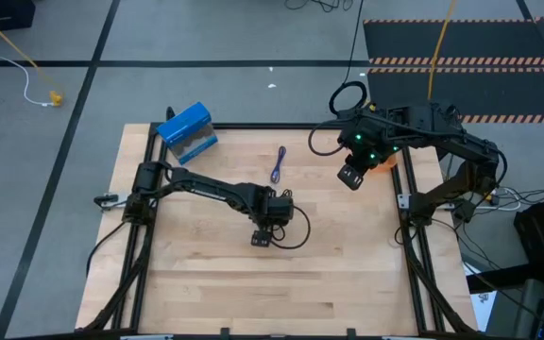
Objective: Pick and place USB-C Cables
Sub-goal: Put the black charger cable into the orange bin
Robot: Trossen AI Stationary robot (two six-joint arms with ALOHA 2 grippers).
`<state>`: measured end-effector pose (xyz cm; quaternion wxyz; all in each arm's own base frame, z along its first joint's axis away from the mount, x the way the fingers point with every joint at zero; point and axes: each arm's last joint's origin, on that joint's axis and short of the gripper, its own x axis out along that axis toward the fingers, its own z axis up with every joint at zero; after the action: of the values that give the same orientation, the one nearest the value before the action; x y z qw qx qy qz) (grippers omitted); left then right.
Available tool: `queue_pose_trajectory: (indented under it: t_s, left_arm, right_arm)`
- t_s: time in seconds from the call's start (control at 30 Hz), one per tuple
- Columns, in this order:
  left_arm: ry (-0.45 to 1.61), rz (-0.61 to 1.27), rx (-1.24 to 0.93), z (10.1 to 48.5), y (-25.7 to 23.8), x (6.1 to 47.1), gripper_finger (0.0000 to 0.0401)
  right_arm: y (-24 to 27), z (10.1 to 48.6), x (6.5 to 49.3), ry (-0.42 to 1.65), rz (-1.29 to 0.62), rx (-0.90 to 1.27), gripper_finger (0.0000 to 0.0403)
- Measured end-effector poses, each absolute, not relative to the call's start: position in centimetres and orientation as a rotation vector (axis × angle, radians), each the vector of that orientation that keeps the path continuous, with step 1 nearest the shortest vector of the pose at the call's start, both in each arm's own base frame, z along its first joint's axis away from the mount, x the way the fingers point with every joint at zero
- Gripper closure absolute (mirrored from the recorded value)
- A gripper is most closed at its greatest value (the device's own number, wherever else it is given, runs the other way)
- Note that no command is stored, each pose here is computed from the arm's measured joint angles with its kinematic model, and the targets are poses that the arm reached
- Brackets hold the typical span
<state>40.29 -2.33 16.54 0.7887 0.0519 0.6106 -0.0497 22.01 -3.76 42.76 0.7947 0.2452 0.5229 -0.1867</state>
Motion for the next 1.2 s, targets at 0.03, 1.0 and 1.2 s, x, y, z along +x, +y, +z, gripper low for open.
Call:
queue_pose_trajectory:
  t_s: [0.03, 1.0, 1.2]
  left_arm:
    - [1.31, -0.107, 0.111, 16.2, -2.5, 40.2, 0.0063]
    - [1.085, -0.126, 0.133, 15.1, -4.3, 40.7, 0.0168]
    - [1.056, -0.134, 0.116, 15.5, -4.3, 40.8, 0.0127]
  right_arm:
    - [-3.8, 42.8, 22.0, 1.124, -0.401, 0.527, 0.0399]
    - [-3.8, 42.8, 22.0, 1.121, -0.407, 0.537, 0.0399]
    - [-3.8, 42.8, 22.1, 1.113, -0.41, 0.543, 0.0399]
